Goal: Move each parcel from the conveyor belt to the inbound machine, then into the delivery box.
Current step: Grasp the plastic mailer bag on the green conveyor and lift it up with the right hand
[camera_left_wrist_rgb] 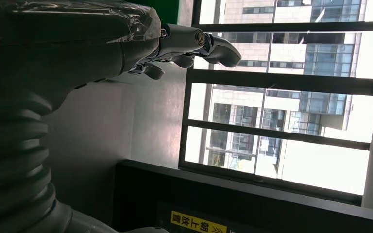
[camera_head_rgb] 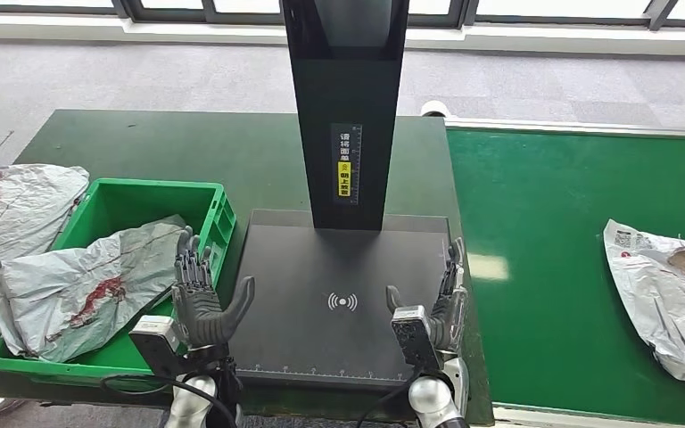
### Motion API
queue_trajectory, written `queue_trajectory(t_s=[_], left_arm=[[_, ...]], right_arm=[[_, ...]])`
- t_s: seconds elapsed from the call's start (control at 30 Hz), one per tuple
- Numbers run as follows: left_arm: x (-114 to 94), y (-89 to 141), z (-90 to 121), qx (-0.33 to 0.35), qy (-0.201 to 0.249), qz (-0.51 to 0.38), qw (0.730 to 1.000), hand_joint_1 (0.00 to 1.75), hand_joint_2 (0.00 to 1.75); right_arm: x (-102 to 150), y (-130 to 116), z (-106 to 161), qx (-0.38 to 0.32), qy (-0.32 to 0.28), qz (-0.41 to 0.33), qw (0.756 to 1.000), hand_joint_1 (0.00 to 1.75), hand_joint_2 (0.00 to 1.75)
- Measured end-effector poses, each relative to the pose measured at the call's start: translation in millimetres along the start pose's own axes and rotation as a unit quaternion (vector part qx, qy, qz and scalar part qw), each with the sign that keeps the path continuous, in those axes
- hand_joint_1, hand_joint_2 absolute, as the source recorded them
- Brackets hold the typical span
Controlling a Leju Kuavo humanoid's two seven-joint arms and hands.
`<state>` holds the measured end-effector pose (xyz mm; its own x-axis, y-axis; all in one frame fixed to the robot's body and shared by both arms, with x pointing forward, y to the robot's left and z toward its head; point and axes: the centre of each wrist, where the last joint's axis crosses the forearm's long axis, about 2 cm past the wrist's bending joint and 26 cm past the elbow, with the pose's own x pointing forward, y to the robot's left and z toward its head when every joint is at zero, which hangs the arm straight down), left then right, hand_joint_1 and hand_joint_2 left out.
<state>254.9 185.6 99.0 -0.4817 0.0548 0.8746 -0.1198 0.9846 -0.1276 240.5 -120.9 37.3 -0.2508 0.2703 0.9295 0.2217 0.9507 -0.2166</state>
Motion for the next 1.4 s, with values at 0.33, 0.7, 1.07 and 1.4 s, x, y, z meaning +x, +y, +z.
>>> queue_trajectory(t_s=[0.33, 0.7, 1.07, 1.4], left_arm=[[-2, 0, 2, -0.005, 0.004, -0.006, 1.000, 0.00, 1.75], [-4, 0, 5, -0.007, 0.009, -0.015, 1.000, 0.00, 1.75], [-9, -1, 10, -0.013, 0.022, -0.010, 1.000, 0.00, 1.75], [-13, -1, 13, -0.012, 0.034, -0.008, 0.999, 0.00, 1.75]], right_arm=[[-1, 3, -1, 0.009, -0.001, 0.005, 1.000, 0.00, 1.75], [-3, 4, 2, 0.014, -0.004, 0.022, 1.000, 0.00, 1.75], [-7, 2, 4, 0.019, -0.005, 0.037, 0.999, 0.00, 1.75], [-8, 3, 5, 0.021, -0.003, 0.038, 0.999, 0.00, 1.75]])
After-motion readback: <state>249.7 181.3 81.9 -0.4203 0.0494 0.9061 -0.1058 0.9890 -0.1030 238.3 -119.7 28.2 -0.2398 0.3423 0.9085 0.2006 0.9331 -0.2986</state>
